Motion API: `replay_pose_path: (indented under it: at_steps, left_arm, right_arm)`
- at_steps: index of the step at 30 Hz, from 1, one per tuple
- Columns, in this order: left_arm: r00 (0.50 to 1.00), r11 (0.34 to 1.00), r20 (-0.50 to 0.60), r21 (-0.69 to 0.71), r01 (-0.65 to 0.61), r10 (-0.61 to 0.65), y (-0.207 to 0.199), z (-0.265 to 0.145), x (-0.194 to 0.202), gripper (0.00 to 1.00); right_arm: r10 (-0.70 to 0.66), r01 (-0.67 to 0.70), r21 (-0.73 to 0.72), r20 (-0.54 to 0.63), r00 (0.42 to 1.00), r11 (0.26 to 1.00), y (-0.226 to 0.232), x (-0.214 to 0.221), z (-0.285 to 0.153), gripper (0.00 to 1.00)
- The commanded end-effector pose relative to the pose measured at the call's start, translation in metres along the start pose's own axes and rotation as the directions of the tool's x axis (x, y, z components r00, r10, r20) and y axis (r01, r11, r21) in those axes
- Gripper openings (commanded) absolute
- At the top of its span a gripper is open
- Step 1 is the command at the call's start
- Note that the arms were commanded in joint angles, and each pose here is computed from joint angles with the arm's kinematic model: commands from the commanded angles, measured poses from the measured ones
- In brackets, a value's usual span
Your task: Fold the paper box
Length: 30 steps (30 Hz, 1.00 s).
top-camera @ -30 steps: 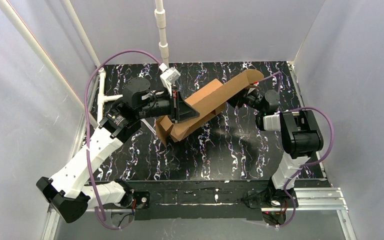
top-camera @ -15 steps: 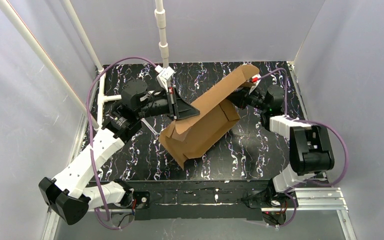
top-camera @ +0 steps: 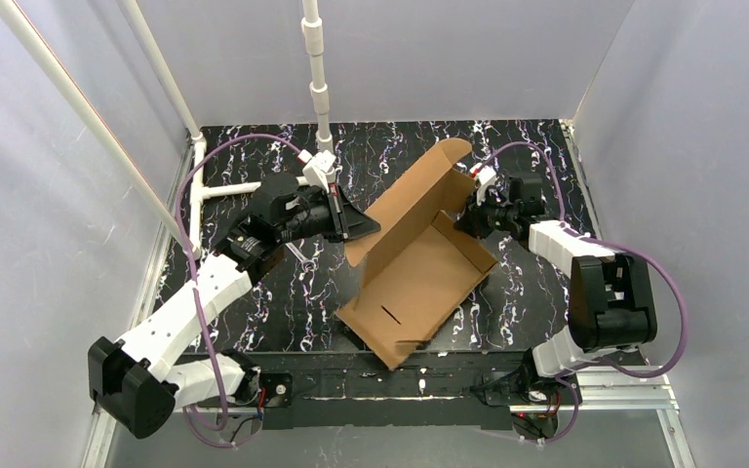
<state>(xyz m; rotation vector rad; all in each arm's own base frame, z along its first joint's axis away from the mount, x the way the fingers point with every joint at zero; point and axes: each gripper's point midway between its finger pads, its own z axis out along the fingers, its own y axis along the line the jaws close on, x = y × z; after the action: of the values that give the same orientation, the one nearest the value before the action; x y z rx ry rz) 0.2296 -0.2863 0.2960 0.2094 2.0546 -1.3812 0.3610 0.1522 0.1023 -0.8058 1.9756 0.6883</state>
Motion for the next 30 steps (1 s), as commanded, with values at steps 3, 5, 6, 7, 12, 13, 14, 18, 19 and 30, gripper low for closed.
replay_pose_path:
  at_steps: [3, 5, 6, 7, 12, 13, 14, 18, 19, 30]
  left_arm:
    - [0.99, 0.987, 0.028, -0.084, -0.138, 0.14, 0.024, 0.005, -0.008, 0.0]
    - [0.986, 0.982, 0.023, -0.09, -0.164, 0.167, 0.027, 0.005, -0.008, 0.0]
    - [0.984, 0.981, 0.022, -0.089, -0.174, 0.177, 0.027, 0.005, -0.008, 0.0]
    - [0.983, 0.979, 0.018, -0.091, -0.182, 0.185, 0.029, 0.006, -0.008, 0.0]
    - [0.974, 0.968, 0.007, -0.116, -0.223, 0.225, 0.038, 0.007, -0.007, 0.0]
    - [0.972, 0.965, 0.009, -0.119, -0.232, 0.234, 0.039, 0.008, -0.008, 0.0]
    - [0.969, 0.962, 0.008, -0.124, -0.242, 0.245, 0.04, 0.008, -0.009, 0.0]
    - [0.959, 0.952, 0.008, -0.124, -0.279, 0.282, 0.04, 0.01, -0.013, 0.0]
    - [0.957, 0.95, 0.01, -0.119, -0.288, 0.291, 0.039, 0.01, -0.013, 0.0]
    - [0.934, 0.934, 0.037, -0.044, -0.355, 0.356, 0.024, 0.011, -0.018, 0.0]
  right_arm:
    - [-0.03, 0.037, 0.046, -0.161, 0.986, 0.998, -0.015, 0.027, -0.003, 0.2]
    - [-0.036, 0.044, 0.038, -0.178, 0.983, 0.998, -0.014, 0.031, -0.003, 0.23]
    - [-0.039, 0.046, 0.034, -0.187, 0.982, 0.998, -0.013, 0.033, -0.004, 0.24]
    - [-0.045, 0.052, 0.031, -0.196, 0.98, 0.998, -0.013, 0.035, -0.005, 0.25]
    - [-0.099, 0.096, -0.022, -0.247, 0.964, 0.995, -0.007, 0.046, -0.011, 0.33]
    - [-0.109, 0.105, -0.03, -0.256, 0.96, 0.994, -0.006, 0.047, -0.012, 0.34]
    - [-0.124, 0.117, -0.04, -0.264, 0.957, 0.992, -0.005, 0.048, -0.014, 0.35]
    - [-0.16, 0.145, -0.072, -0.299, 0.941, 0.987, 0.001, 0.058, -0.021, 0.39]
    - [-0.165, 0.15, -0.074, -0.305, 0.938, 0.986, 0.001, 0.06, -0.022, 0.41]
    - [-0.173, 0.184, 0.005, -0.309, 0.935, 0.983, -0.011, 0.07, -0.022, 0.14]
